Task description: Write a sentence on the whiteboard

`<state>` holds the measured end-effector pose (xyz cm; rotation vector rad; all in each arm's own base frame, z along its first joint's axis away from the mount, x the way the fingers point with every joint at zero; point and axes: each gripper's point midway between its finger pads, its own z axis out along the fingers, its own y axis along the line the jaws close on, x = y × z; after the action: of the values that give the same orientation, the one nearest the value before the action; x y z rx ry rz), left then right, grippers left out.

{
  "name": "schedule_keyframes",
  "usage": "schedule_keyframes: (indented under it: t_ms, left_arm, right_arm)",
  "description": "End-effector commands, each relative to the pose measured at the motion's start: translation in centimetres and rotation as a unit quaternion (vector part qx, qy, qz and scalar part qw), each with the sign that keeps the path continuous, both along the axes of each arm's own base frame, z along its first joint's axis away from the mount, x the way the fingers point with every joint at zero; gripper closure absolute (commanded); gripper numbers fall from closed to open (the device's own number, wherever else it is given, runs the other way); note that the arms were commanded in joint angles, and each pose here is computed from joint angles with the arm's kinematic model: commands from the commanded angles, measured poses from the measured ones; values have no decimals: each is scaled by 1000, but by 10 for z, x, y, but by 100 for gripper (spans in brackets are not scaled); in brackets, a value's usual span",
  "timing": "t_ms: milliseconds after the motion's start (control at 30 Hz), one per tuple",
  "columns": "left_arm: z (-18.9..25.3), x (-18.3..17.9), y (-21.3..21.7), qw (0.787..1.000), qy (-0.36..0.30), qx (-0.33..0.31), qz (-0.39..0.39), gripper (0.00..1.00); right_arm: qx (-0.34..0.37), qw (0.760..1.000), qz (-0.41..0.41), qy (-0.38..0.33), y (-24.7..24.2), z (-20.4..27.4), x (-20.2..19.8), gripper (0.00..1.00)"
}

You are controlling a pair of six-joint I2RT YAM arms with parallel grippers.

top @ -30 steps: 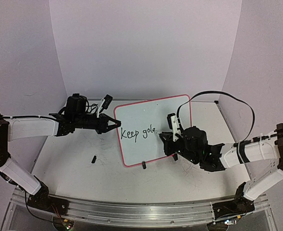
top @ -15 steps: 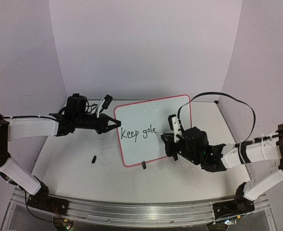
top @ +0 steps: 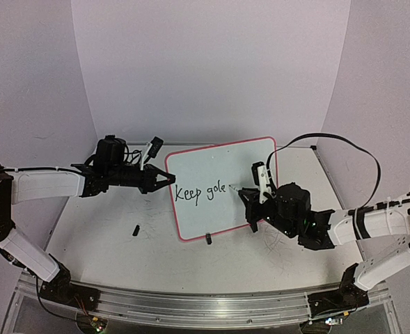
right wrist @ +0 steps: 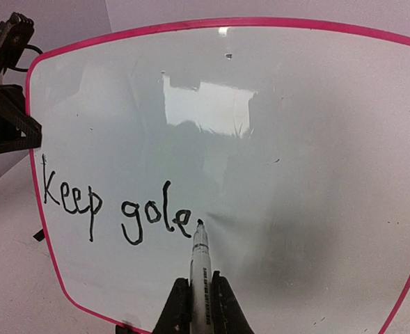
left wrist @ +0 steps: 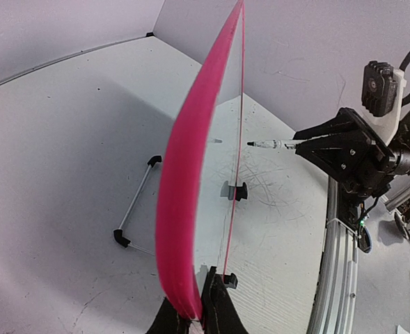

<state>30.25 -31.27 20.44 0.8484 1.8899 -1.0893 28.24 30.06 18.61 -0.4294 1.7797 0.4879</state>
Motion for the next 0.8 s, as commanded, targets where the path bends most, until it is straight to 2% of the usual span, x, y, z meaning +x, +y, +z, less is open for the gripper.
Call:
schedule_keyframes:
  t_ms: [0,767]
  left_arm:
    - [9,26,14,996,-66,33,55,100]
    - [10,26,14,996,-66,32,53,100]
  right_arm:
    - [23,999,-18,-29,5,27,14,100]
    - [16,999,-28,-25,9,18,21,100]
